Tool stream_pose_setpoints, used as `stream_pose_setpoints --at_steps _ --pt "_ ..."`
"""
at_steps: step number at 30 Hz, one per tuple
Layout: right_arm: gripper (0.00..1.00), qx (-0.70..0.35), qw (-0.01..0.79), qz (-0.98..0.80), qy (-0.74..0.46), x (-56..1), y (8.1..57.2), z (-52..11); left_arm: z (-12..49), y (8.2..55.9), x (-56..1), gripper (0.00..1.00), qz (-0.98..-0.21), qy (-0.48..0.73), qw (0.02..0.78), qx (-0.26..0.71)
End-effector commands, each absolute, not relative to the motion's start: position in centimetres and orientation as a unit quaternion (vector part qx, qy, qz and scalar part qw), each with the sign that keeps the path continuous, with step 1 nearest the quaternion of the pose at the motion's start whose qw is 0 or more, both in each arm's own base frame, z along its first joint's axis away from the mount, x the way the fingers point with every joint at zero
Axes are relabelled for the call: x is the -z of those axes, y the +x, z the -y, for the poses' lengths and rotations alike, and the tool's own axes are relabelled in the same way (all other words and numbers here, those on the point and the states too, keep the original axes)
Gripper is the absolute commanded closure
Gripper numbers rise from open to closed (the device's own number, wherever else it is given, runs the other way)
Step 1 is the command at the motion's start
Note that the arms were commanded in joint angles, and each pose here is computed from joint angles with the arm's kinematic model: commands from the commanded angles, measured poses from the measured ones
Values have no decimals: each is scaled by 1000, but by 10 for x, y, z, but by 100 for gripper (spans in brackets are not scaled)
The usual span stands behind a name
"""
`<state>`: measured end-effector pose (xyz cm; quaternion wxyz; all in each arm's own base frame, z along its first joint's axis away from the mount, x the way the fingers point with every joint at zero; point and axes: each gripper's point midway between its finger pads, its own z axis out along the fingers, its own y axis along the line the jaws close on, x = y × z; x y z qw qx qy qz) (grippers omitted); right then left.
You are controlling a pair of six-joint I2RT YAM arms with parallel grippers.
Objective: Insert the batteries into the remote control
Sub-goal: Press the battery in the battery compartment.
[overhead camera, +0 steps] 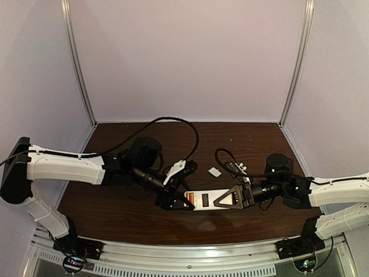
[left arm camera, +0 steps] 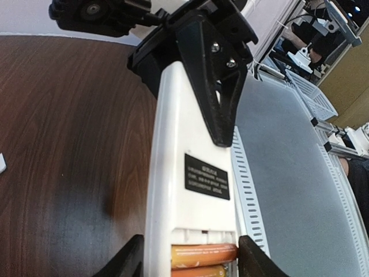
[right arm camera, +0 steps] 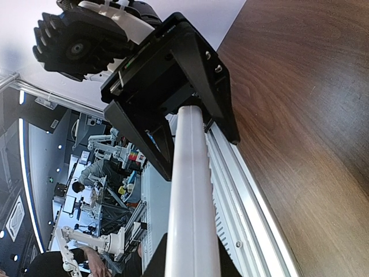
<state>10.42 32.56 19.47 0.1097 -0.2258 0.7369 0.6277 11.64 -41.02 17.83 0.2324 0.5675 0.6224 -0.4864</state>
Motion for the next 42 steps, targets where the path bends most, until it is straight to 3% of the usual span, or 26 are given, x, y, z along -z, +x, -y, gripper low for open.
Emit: stream_pose_setpoints --at_steps 1,6,12,31,37,40,42 --pt "100 -641 125 -716 -245 -214 104 -330 415 127 -176 51 -632 559 241 479" --pt "100 -645 126 -711 -250 -217 102 -329 412 133 -175 61 -642 545 232 487" --pt "100 -648 131 -704 -258 -223 99 -329 413 135 -180 67 -634 539 234 503" --pt "100 -640 151 -698 -286 -231 95 -324 408 175 -185 69 -687 476 261 483" --pt "100 -639 153 -695 -290 -233 94 -324 401 191 -182 73 -708 446 259 483" --pt "100 -636 154 -700 -286 -230 96 -324 400 187 -180 69 -700 458 258 484" --pt "100 -626 156 -714 -273 -224 102 -324 399 184 -183 50 -690 468 262 486"
